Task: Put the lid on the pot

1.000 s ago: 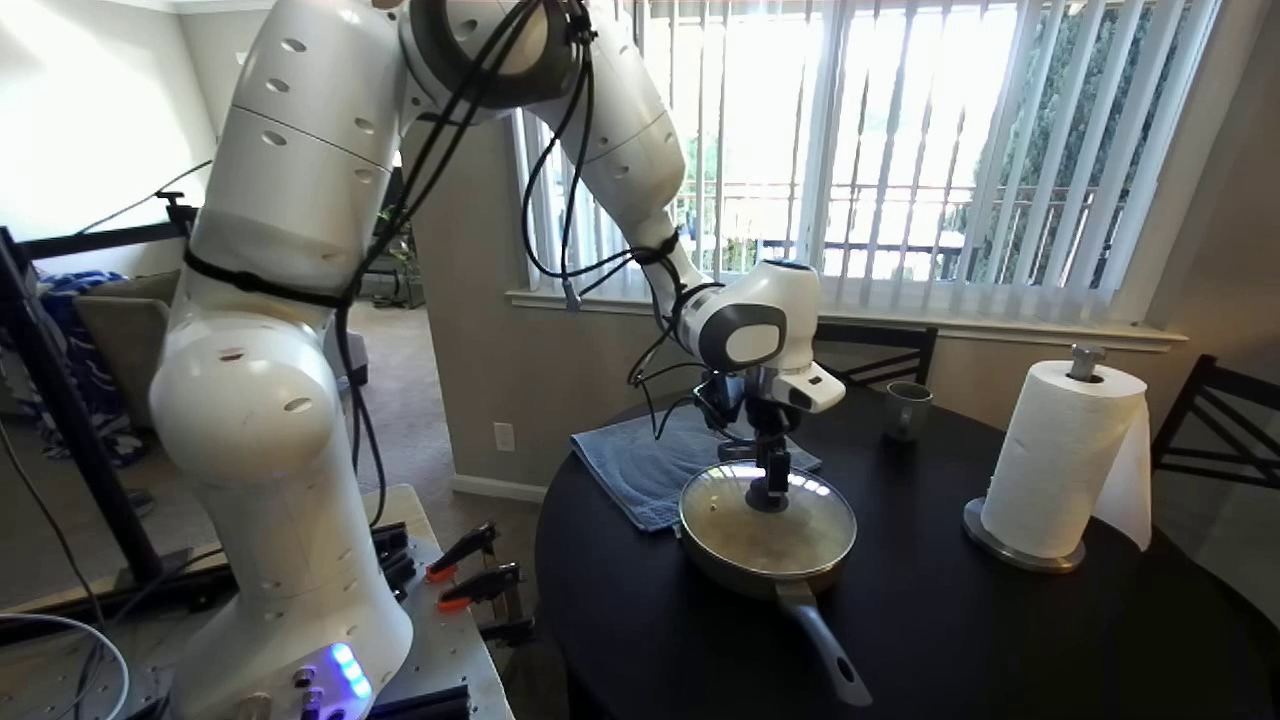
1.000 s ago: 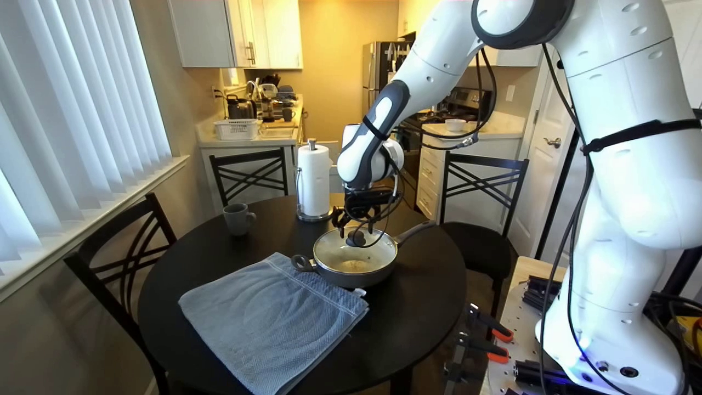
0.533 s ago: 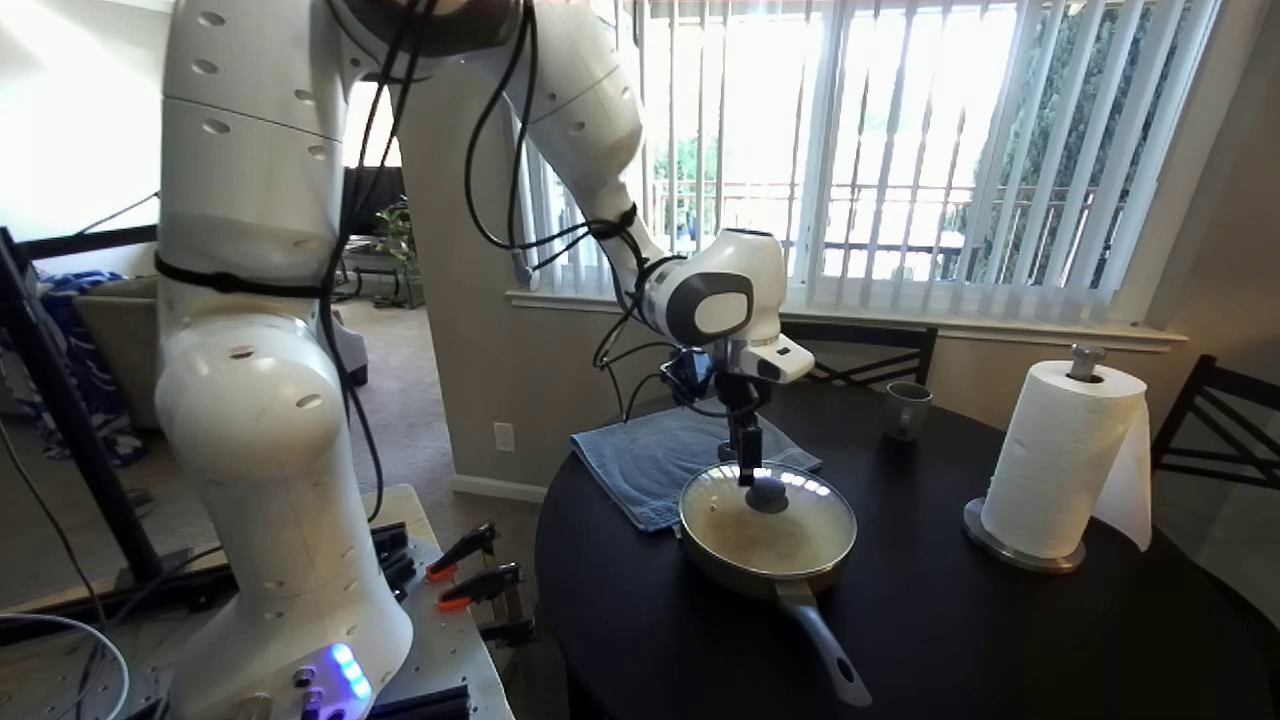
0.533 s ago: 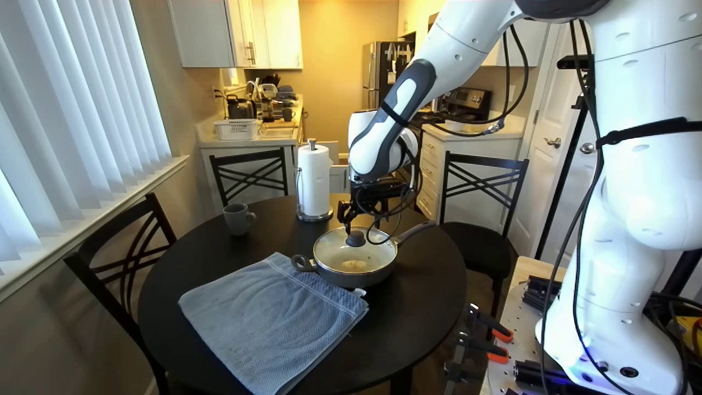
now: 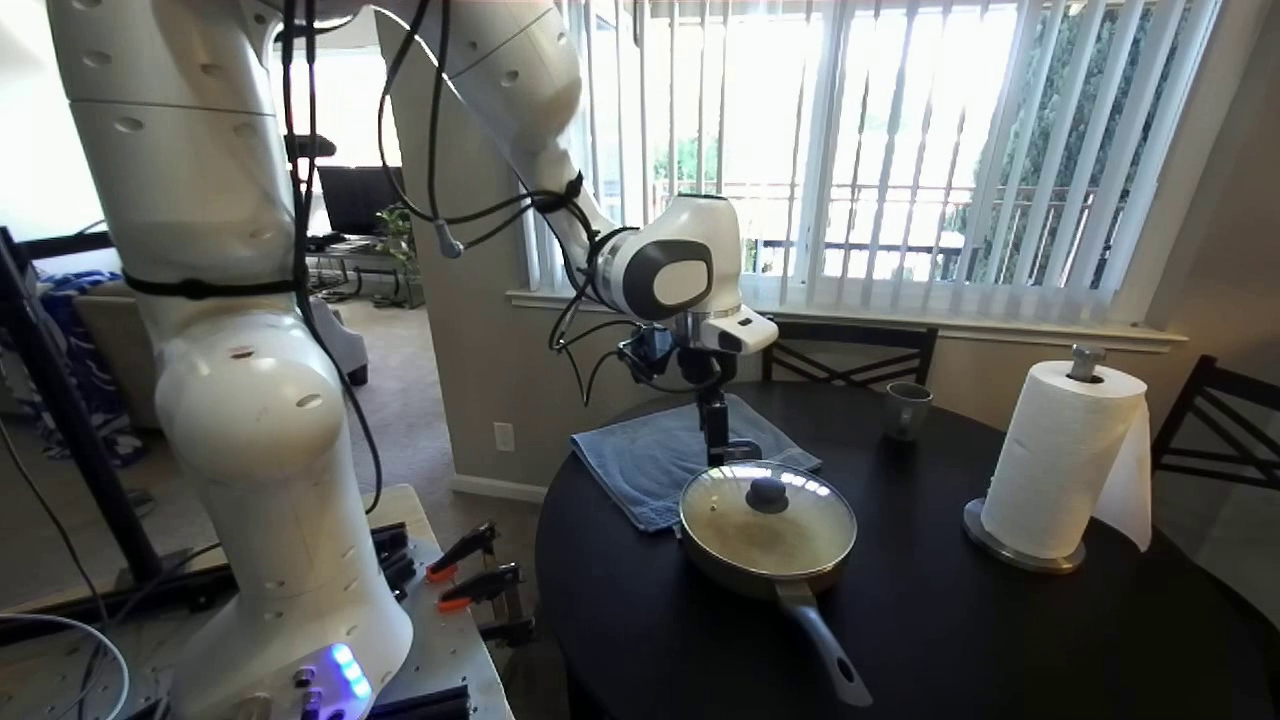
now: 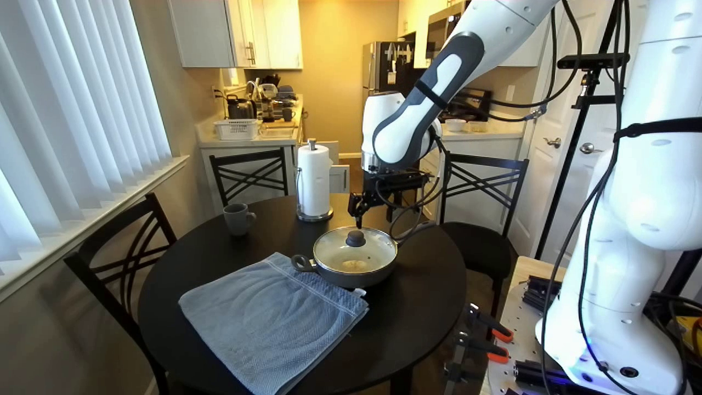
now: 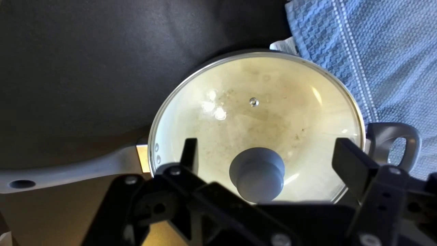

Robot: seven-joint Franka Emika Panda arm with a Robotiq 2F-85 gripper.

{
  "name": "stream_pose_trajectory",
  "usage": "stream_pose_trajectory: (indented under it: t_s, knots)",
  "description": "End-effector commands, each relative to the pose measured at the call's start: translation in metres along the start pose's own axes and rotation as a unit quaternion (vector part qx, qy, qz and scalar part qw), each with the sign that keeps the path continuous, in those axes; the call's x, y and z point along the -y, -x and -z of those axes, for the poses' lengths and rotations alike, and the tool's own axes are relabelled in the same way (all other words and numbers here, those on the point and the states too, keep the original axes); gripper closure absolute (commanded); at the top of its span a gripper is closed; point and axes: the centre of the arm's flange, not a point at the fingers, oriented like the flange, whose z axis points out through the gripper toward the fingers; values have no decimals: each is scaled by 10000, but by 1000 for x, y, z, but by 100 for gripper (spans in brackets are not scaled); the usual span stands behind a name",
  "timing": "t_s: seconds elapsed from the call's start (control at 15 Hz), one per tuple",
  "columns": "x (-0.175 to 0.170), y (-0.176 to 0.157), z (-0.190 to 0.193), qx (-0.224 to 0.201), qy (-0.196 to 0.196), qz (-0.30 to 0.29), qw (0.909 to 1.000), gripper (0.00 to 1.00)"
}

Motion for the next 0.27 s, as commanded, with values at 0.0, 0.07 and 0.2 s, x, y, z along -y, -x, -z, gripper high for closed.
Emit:
stream_pose_trajectory:
  t_s: [0.0, 0.07, 0.2]
  knots:
    - [0, 1, 2, -7, -11, 7, 10000, 0]
    - [-1, 2, 2, -10, -14, 7, 10000, 0]
    - [-1, 2, 2, -8, -11, 0, 10000, 0]
